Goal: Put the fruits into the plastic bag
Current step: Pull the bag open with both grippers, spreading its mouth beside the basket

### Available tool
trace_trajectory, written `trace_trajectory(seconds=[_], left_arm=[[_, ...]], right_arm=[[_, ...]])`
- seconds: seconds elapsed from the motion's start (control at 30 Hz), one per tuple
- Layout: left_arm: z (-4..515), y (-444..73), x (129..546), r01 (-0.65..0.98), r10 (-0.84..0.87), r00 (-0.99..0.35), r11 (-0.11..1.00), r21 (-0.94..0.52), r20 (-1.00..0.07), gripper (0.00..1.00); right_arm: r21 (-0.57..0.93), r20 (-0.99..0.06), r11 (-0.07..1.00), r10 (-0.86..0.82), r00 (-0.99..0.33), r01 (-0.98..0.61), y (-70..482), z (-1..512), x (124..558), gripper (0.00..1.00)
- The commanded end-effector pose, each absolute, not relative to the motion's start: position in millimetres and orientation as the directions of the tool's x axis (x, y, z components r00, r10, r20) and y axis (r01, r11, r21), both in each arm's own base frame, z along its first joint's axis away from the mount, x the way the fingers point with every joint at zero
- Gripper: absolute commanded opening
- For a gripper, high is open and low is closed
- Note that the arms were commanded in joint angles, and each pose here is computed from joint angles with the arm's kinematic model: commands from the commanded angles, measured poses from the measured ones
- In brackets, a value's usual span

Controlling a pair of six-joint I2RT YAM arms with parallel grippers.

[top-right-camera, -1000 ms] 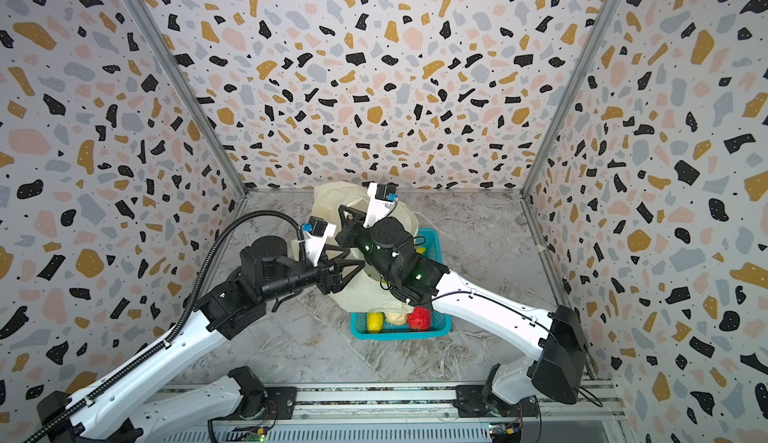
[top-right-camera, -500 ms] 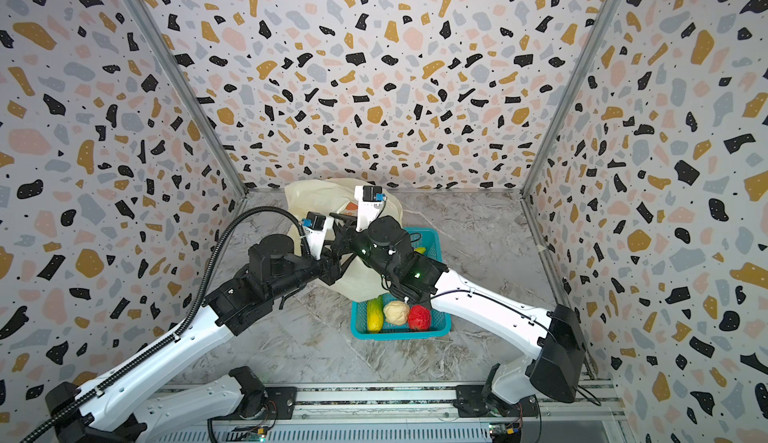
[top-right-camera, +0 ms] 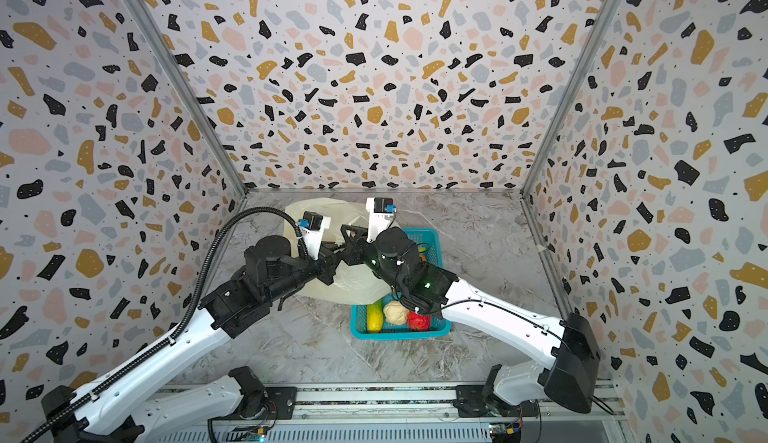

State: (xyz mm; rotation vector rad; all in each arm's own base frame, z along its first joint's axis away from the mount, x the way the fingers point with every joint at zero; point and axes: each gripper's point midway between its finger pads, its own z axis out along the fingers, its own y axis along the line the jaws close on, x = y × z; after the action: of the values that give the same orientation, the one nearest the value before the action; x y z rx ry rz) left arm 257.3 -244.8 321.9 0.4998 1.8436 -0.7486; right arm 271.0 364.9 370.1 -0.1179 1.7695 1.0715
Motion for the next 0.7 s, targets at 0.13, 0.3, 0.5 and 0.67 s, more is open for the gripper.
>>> trace_trajectory(seconds=[0.13,0.3,0.5,0.67], left_arm=[[346.8,-241.5,241.2,0.675,-0.032,-0.379,0.674,-0.3,-0.925,0.0],[331.6,-222.9,266.0,0.554,-0.129,-0.479,0.723,-0.413,-0.868,0.0],[334.2,-203.8,284.0,0.514,-0.358,-0.56,0.558,-0.652,-0.747,0.0],[348.5,-193.6,283.4,0.526,-0.421,-0.568,0.475,-0.705,-0.707,0.0]], right_arm=[[0.519,-0.847,0.655,0.309,-0.433,-0.549,306.9,372.2,297.6,0.0],[0.495,-0.866,0.616,0.298,-0.401,-0.612,261.8,382.2,293.2,0.84],[0.436,-0.896,0.706,0.279,-0.346,-0.558,210.5,383.0,278.2,0.85],[0.435,-0.849,0.774,0.183,-0.496,-0.46,198.7,329.1,270.5,0.83]])
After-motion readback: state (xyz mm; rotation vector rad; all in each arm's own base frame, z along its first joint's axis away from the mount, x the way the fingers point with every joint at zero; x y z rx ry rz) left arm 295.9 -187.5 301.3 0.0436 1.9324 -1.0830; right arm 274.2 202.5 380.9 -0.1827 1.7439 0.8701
